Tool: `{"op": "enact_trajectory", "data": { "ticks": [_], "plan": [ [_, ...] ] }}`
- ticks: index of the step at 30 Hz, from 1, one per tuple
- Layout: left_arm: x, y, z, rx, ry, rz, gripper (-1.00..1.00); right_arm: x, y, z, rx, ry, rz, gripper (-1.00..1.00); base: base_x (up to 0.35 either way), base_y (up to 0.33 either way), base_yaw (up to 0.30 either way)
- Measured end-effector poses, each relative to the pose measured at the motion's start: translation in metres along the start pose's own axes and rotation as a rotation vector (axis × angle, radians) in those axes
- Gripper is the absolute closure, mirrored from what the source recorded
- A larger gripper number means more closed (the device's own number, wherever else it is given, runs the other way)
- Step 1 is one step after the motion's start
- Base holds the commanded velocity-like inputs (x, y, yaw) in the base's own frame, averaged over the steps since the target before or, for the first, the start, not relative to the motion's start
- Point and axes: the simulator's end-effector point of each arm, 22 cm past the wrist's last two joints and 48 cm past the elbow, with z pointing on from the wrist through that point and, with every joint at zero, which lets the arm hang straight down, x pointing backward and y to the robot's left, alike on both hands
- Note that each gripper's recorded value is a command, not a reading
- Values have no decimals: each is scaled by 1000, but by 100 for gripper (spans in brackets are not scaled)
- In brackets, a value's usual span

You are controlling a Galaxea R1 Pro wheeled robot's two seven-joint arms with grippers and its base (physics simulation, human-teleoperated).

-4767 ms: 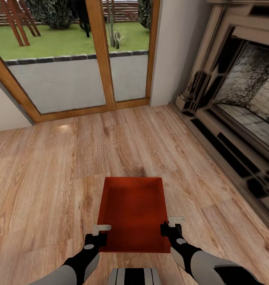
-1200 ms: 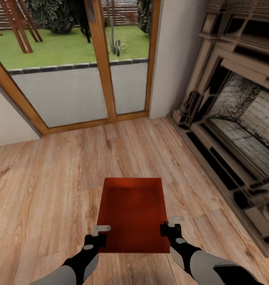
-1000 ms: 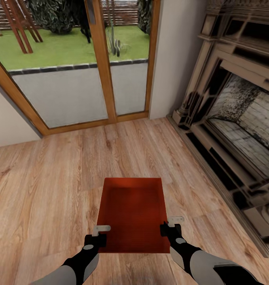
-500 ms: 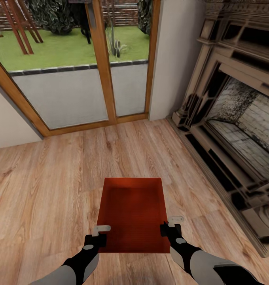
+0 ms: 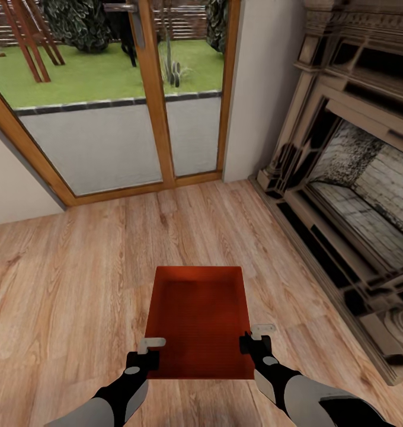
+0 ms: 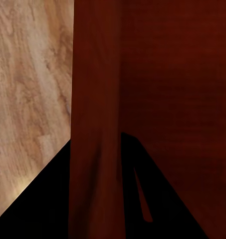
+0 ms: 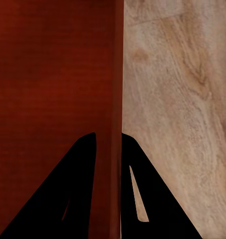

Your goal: Move the two storage containers from the living room to the garage. In the garage, place one container on the floor and stack the other container on top of it (either order is fine).

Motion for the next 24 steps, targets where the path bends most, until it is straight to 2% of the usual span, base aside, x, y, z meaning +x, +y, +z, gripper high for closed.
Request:
{"op": "enact_trajectory", "data": {
  "ticks": [24],
  "plan": [
    [-14,3,-34,0,0,0,100,-19,-1,-32,-1,0,0,100,0,0,0]
  ]
}}
